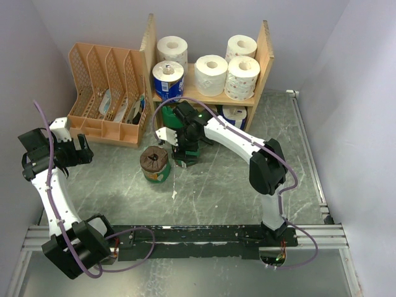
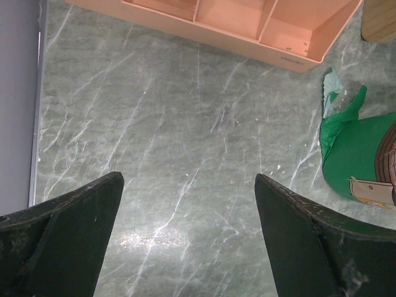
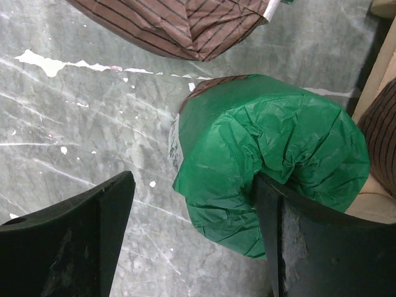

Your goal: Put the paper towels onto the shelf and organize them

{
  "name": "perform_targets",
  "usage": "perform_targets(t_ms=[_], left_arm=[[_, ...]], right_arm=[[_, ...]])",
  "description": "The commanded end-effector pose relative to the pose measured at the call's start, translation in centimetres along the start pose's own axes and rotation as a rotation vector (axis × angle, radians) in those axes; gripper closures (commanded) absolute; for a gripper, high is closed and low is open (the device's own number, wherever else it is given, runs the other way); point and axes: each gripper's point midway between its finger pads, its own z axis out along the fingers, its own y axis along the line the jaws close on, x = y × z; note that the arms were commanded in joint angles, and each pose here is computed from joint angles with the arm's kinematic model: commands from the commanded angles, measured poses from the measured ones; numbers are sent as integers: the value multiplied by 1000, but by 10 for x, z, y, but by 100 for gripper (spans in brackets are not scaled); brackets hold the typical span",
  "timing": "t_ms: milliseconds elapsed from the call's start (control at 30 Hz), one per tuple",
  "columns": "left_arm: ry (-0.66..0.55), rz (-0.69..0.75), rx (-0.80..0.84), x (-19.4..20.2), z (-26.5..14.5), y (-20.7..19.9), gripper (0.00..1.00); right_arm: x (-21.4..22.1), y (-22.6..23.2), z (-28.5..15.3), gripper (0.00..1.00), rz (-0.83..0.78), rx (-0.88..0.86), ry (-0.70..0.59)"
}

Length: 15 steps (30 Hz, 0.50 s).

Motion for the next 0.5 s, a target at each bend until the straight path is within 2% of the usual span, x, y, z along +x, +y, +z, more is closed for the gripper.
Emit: perform_targets(t_ms=[0, 467], left_arm=[[-1, 4, 2, 2, 0, 0, 0], [0, 3, 3, 2, 1, 0, 0]], right_arm=[[-1, -9, 9, 27, 5, 48, -2], [-2, -9, 10, 86, -1, 106, 33]])
